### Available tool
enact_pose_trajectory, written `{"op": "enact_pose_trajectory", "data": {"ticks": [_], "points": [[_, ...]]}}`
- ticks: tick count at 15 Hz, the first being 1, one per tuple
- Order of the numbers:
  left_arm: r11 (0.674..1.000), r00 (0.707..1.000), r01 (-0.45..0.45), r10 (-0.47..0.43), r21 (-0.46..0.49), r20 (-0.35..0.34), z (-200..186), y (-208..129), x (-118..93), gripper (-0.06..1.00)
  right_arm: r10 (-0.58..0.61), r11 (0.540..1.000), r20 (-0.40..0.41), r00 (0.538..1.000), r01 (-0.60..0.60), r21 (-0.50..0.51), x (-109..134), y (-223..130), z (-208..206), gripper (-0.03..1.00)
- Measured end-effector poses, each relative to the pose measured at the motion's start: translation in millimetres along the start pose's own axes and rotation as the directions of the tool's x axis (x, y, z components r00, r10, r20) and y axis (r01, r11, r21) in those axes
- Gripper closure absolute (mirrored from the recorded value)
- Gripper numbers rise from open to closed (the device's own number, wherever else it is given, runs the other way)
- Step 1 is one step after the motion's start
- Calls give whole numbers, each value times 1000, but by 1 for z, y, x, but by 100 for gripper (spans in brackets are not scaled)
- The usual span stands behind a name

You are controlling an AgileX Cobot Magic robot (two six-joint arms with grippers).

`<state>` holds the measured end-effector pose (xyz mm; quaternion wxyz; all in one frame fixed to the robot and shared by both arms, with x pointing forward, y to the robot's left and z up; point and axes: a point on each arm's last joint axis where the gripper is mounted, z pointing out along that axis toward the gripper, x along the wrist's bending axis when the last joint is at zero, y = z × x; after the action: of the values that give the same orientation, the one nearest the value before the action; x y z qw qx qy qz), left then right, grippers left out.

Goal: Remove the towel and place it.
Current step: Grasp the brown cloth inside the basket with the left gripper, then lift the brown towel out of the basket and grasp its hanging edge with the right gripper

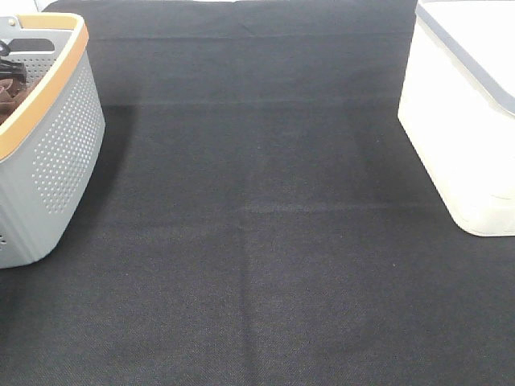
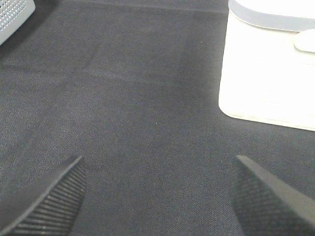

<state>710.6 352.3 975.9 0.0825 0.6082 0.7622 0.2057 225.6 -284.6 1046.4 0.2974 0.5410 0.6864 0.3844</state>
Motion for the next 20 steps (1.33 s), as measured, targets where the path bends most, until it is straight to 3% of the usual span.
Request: {"op": "enact_pose_trajectory", "data": {"ticks": [2, 7, 10, 12, 13, 17, 20], "points": [[1000, 1000, 5, -5, -1, -5, -7, 5, 1, 94, 0, 1000, 0, 1000, 0, 0, 0, 0, 0, 21], [999, 999, 3, -1, 47, -36, -39, 19, 8, 94, 0, 1000, 0, 1000, 0, 0, 0, 0, 0, 21], [1000, 1000, 26, -26, 11, 2, -78, 28, 11, 94, 0, 1000, 0, 1000, 0, 0, 0, 0, 0, 21], [992, 993, 75, -65, -99, 98, -133, 37, 14, 94, 0, 1000, 0, 1000, 0, 0, 0, 0, 0, 21], [992, 993, 75, -65, -99, 98, -133, 37, 14, 94, 0, 1000, 0, 1000, 0, 0, 0, 0, 0, 21], [949, 959, 155, -78, -275, 272, -218, 44, 17, 94, 0, 1000, 0, 1000, 0, 0, 0, 0, 0, 21], [874, 866, 252, -12, -415, 499, -288, 42, 11, 94, 12, 1000, -5, 1000, -12, -1, 0, 0, 0, 21]]}}
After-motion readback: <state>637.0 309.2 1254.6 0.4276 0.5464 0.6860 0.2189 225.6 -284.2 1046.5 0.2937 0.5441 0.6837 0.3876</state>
